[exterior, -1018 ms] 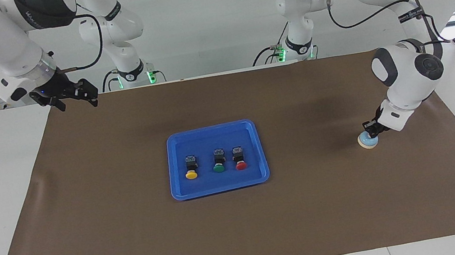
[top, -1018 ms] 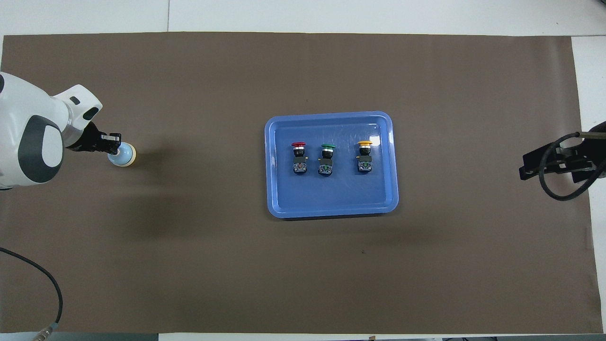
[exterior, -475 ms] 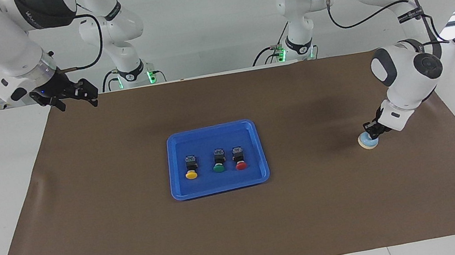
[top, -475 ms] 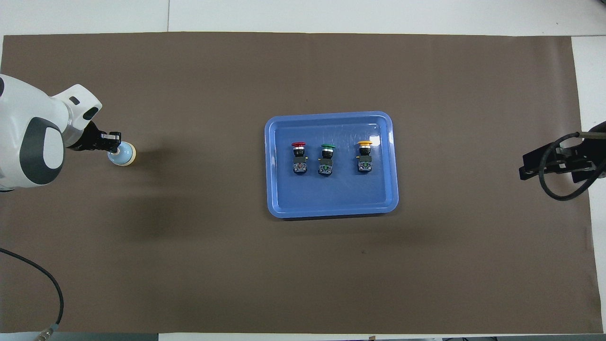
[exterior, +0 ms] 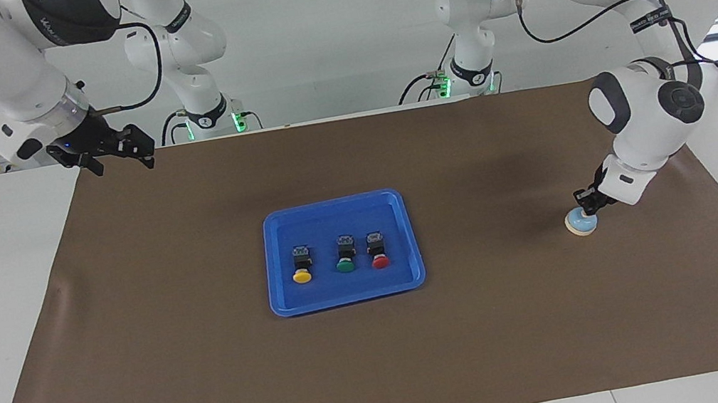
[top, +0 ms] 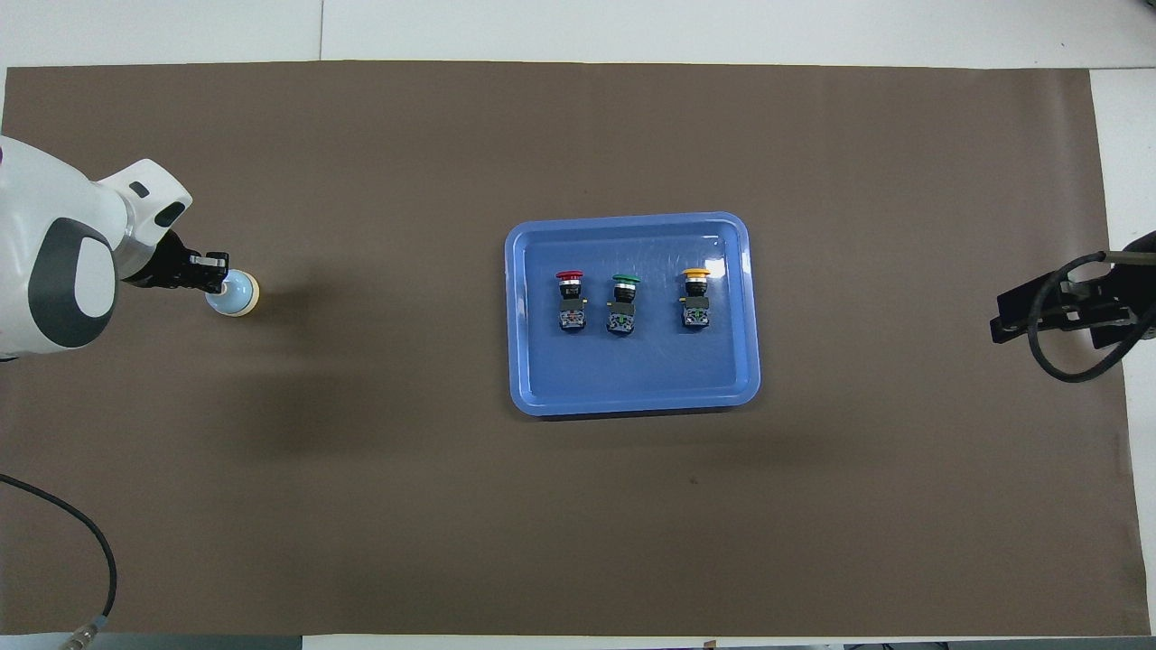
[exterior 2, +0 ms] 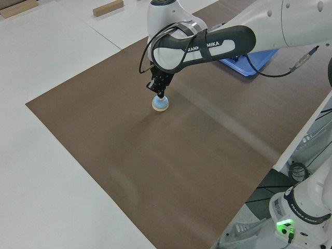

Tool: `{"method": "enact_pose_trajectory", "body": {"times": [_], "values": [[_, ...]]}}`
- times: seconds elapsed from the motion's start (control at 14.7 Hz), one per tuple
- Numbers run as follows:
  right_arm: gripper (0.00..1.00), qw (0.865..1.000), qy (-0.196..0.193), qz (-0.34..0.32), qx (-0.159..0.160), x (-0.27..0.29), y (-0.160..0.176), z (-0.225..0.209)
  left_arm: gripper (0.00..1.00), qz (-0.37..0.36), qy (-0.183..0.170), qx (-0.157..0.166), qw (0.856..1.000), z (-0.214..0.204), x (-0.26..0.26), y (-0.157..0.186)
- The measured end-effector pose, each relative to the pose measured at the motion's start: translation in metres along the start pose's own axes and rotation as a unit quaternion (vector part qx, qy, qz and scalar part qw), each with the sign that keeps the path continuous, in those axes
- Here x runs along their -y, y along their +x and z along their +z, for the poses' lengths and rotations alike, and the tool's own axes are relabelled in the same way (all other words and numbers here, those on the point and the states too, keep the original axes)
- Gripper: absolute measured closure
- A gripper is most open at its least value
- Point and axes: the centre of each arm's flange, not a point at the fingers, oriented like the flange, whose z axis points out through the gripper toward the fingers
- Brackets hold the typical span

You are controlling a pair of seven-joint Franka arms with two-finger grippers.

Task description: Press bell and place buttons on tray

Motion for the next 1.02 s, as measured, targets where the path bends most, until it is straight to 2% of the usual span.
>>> {"method": "enact_pose_trajectory", "body": {"times": [0.2,0.41,0.47,0.54,0.61,0.75,1.02], "values": [[0.0,1.0,0.0,0.0,0.0,0.0,0.0,0.0,0.99,-0.004,-0.001,-0.007,1.0,-0.063,0.004,-0.008],[0.0,1.0,0.0,0.0,0.0,0.0,0.0,0.0,0.99,-0.014,-0.005,-0.021,1.0,-0.13,0.016,-0.041],[0.0,1.0,0.0,0.0,0.0,0.0,0.0,0.0,0.92,-0.018,-0.006,-0.024,1.0,-0.151,0.019,-0.055],[0.0,1.0,0.0,0.0,0.0,0.0,0.0,0.0,0.92,-0.02,-0.008,-0.028,0.999,-0.171,0.022,-0.069],[0.0,1.0,0.0,0.0,0.0,0.0,0.0,0.0,0.85,-0.021,-0.009,-0.033,0.999,-0.191,0.023,-0.084],[0.0,1.0,0.0,0.0,0.0,0.0,0.0,0.0,0.57,-0.02,-0.011,-0.037,0.999,-0.218,0.021,-0.108],[0.0,1.0,0.0,0.0,0.0,0.0,0.0,0.0,0.1,-0.014,-0.011,-0.036,0.999,-0.229,0.014,-0.119]]}}
